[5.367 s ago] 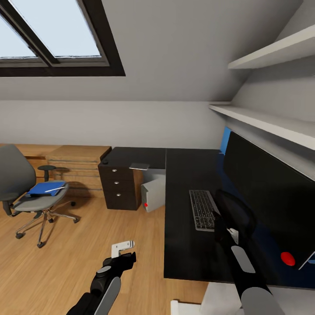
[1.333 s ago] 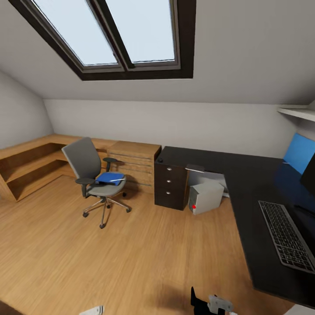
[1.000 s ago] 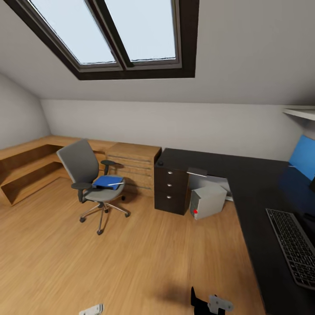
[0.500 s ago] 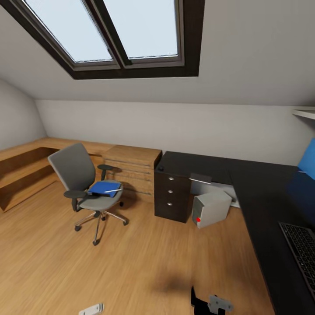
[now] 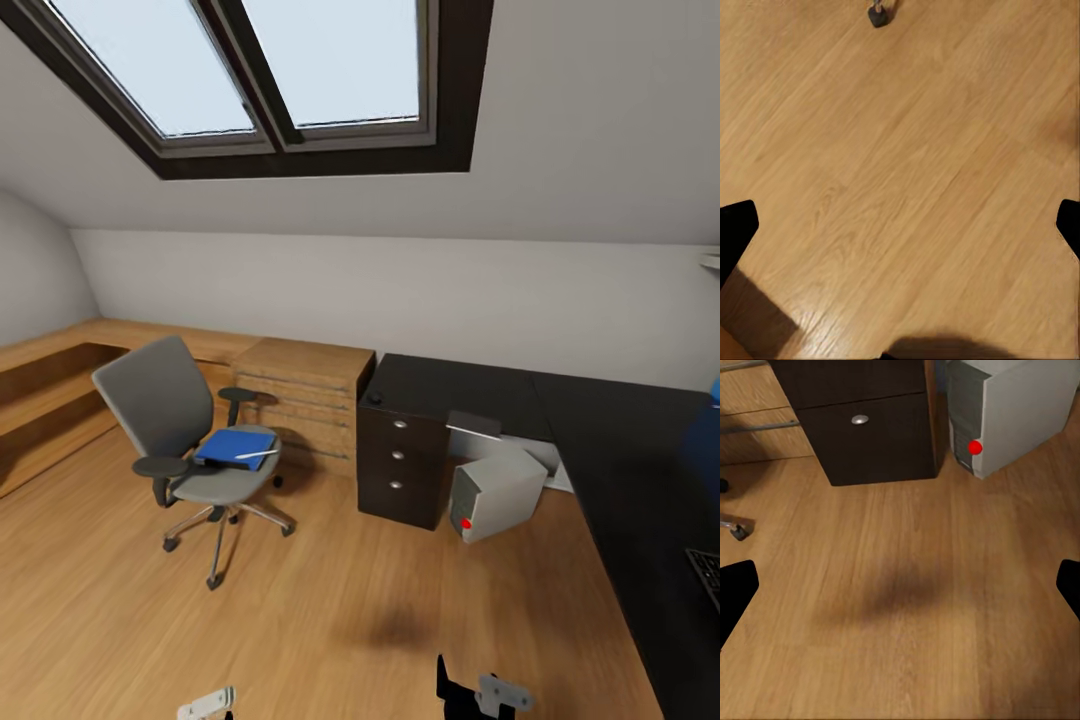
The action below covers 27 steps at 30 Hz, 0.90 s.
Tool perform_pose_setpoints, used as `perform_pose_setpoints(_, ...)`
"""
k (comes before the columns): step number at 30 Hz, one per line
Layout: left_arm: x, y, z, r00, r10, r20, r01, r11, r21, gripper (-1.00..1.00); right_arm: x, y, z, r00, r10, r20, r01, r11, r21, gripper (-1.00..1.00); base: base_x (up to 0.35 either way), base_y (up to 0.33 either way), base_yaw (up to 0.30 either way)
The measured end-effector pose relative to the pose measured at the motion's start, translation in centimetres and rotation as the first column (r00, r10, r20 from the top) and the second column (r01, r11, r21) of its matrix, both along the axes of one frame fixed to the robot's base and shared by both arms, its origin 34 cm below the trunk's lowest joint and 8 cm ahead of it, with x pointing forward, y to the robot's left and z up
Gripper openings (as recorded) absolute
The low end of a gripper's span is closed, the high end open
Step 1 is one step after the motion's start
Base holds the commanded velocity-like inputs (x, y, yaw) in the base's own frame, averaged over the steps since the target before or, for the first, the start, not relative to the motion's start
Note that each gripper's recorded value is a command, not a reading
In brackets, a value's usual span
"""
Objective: In the bedroom, organize the workspace by keeping the computer under the desk, ensuring the monitor is on the desk, placing the keyboard on the desk next to the monitor, placing the mouse on the desk next to the keyboard, moving the folder from the swivel chair onto the desk next to the mouse, stacking the notebook on top of the folder with the pen on top of the notebook, and positioning the swivel chair next to the desk.
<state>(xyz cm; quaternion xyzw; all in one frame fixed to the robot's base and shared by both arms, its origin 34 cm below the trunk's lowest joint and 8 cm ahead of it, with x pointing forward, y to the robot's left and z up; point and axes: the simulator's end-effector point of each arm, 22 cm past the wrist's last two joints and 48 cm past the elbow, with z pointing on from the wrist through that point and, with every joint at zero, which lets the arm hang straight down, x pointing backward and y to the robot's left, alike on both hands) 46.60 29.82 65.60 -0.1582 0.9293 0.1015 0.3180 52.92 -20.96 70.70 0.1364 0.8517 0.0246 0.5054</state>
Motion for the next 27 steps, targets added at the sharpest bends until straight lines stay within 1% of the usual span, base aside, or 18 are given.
perform_pose_setpoints(5,1.9,-0.8,1.2,0.998,-0.013,0.054,0.014,1.0,-0.013,1.0,0.8,0.2,0.6,1.0,0.005,0.022,-0.005,1.0,0.003,1.0,0.33,0.001,0.0)
perform_pose_setpoints(7,3.5,-1.4,2.4,0.996,-0.018,0.093,0.021,0.999,-0.026,1.0,2.0,0.6,1.3,0.999,0.006,0.043,-0.006,1.0,0.015,1.0,0.33,0.0,0.0)
perform_pose_setpoints(8,4.8,-2.0,3.4,0.992,-0.025,0.123,0.03,0.999,-0.035,1.0,2.8,0.9,1.7,0.999,0.008,0.047,-0.009,1.0,0.025,1.0,0.33,0.0,0.0)
perform_pose_setpoints(9,5.5,-2.4,4.0,0.99,-0.03,0.139,0.036,0.999,-0.041,1.0,3.2,1.0,1.8,0.999,0.006,0.045,-0.008,0.999,0.032,1.0,0.33,0.0,0.0)
perform_pose_setpoints(11,7.9,-3.9,6.2,0.981,-0.056,0.184,0.069,0.996,-0.06,1.0,5.4,1.2,2.6,0.999,-0.002,0.034,0.001,0.999,0.049,1.0,0.33,0.0,0.0)
perform_pose_setpoints(13,10.9,-6.3,9.6,0.969,-0.099,0.225,0.122,0.988,-0.092,1.0,9.9,1.0,4.4,1.0,-0.024,-0.001,0.024,0.998,0.055,1.0,0.33,0.0,0.0)
perform_pose_setpoints(14,11.6,-6.9,10.5,0.966,-0.107,0.233,0.134,0.986,-0.103,1.0,11.1,0.9,5.0,0.999,-0.028,-0.018,0.029,0.998,0.051,1.0,0.33,0.0,0.0)
perform_pose_setpoints(15,12.6,-7.9,12.3,0.963,-0.13,0.238,0.161,0.98,-0.114,1.0,13.0,0.8,5.9,0.998,-0.027,-0.059,0.029,0.999,0.035,1.0,0.33,0.0,0.0)
perform_pose_setpoints(16,13.1,-8.3,13.3,0.96,-0.141,0.242,0.174,0.977,-0.12,1.0,14.1,0.7,6.5,0.996,-0.025,-0.081,0.027,0.999,0.023,1.0,0.33,0.0,0.0)
perform_pose_setpoints(17,13.9,-9.1,15.0,0.956,-0.159,0.248,0.195,0.972,-0.128,1.0,15.7,0.7,7.6,0.992,-0.017,-0.125,0.017,1.0,-0.002,1.0,0.33,0.0,0.0)
perform_pose_setpoints(18,14.4,-9.4,16.0,0.953,-0.166,0.255,0.204,0.97,-0.132,1.0,16.6,0.6,8.3,0.989,-0.014,-0.147,0.012,1.0,-0.016,1.0,0.33,0.0,0.0)
perform_pose_setpoints(20,16.0,-10.0,20.0,0.939,-0.172,0.299,0.223,0.964,-0.144,1.0,19.3,0.0,10.9,0.976,-0.01,-0.218,-0.003,0.998,-0.059,1.0,0.33,0.0,0.0)
perform_pose_setpoints(21,16.4,-10.0,21.1,0.934,-0.169,0.315,0.224,0.963,-0.149,1.0,19.7,-0.2,11.5,0.972,-0.009,-0.237,-0.008,0.998,-0.068,1.0,0.33,0.0,0.0)
perform_pose_setpoints(22,17.0,-9.9,22.9,0.926,-0.163,0.341,0.226,0.962,-0.155,1.0,20.5,-0.4,12.5,0.966,-0.005,-0.257,-0.016,0.997,-0.08,1.0,0.33,0.0,0.0)
perform_pose_setpoints(23,17.3,-9.9,24.1,0.923,-0.161,0.35,0.229,0.96,-0.162,1.0,21.1,-0.5,13.5,0.965,0.0,-0.264,-0.023,0.996,-0.085,1.0,0.33,0.0,0.0)
perform_pose_setpoints(24,17.3,-9.9,24.4,0.924,-0.162,0.346,0.231,0.959,-0.166,1.0,21.4,-0.4,13.8,0.964,0.003,-0.266,-0.026,0.996,-0.084,1.0,0.33,0.0,0.0)
perform_pose_setpoints(26,16.7,-10.1,23.6,0.938,-0.168,0.302,0.233,0.953,-0.193,1.0,21.9,0.3,14.7,0.964,0.017,-0.264,-0.04,0.996,-0.082,1.0,0.33,0.0,0.0)
perform_pose_setpoints(27,16.5,-10.1,23.3,0.942,-0.168,0.29,0.231,0.952,-0.199,1.0,22.0,0.5,14.8,0.965,0.019,-0.262,-0.042,0.996,-0.081,1.0,0.33,0.0,0.0)
